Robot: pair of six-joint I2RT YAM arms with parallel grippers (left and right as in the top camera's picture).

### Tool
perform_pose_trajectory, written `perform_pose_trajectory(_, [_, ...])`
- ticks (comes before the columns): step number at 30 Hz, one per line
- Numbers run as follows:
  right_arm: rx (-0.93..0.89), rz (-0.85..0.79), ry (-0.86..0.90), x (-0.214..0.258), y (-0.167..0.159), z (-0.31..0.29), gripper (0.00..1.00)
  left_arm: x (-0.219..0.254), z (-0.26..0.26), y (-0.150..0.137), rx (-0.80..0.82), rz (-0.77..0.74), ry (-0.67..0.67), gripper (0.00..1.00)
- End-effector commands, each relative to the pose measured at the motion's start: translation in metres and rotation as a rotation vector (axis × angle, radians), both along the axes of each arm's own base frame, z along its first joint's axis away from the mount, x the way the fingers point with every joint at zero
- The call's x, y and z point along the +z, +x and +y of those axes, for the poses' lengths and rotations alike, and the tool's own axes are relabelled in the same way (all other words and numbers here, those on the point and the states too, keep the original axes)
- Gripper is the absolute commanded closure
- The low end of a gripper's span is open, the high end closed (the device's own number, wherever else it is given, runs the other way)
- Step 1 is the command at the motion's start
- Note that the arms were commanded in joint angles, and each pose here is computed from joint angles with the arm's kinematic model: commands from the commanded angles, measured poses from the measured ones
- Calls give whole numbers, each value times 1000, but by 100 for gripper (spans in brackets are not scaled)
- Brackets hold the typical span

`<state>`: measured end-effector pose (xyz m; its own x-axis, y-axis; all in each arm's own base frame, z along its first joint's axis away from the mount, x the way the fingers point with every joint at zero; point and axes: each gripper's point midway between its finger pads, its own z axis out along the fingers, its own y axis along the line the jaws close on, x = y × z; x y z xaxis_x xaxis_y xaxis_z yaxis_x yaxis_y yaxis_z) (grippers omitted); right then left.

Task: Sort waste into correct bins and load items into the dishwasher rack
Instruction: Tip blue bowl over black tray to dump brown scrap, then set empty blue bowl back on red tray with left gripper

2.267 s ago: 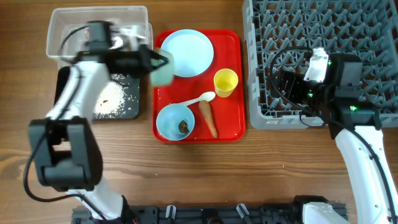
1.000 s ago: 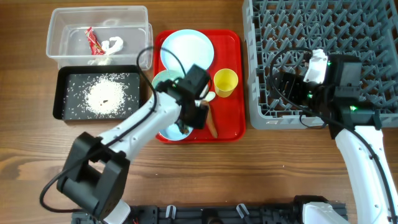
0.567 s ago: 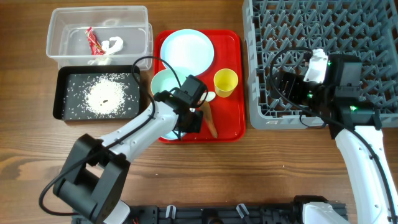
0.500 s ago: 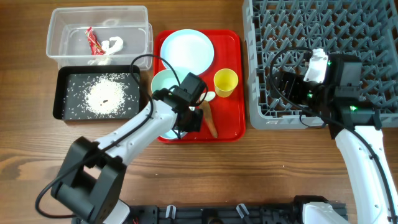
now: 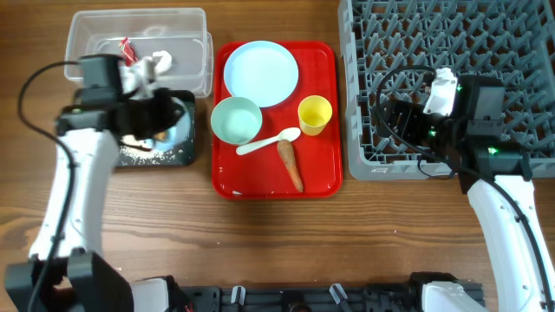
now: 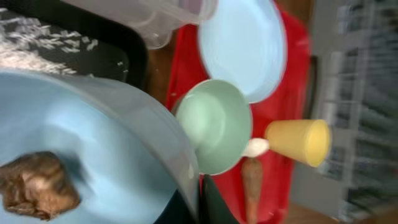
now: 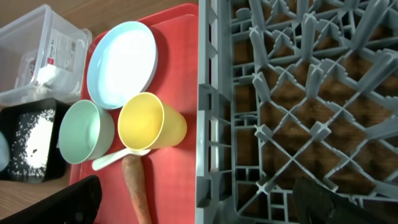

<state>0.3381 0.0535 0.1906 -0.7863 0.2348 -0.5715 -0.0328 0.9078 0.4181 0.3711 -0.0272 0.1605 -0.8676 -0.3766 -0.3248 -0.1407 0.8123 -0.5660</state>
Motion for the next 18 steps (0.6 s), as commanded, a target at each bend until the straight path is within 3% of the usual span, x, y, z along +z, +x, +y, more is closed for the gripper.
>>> perform_pose_trajectory(1, [-2,-10,0,6,4,1,0,13,-3,8,-174,-130,-319,96])
perform_pose_trajectory(5, [-2,-9,-1,6,4,1,0,1,17,21,-184,-184,-763,96])
perform_pose_trajectory(7, [-2,-10,-1,6,4,1,0,1,25,21,-163,-185,-922,96])
perform_pose_trajectory(13, [-2,-13,-1,6,5,1,0,-2,53,20,-24,-90,-997,96])
perform_pose_trajectory(18, [-2,-17,0,7,5,1,0,4,55,20,-33,-113,-984,96])
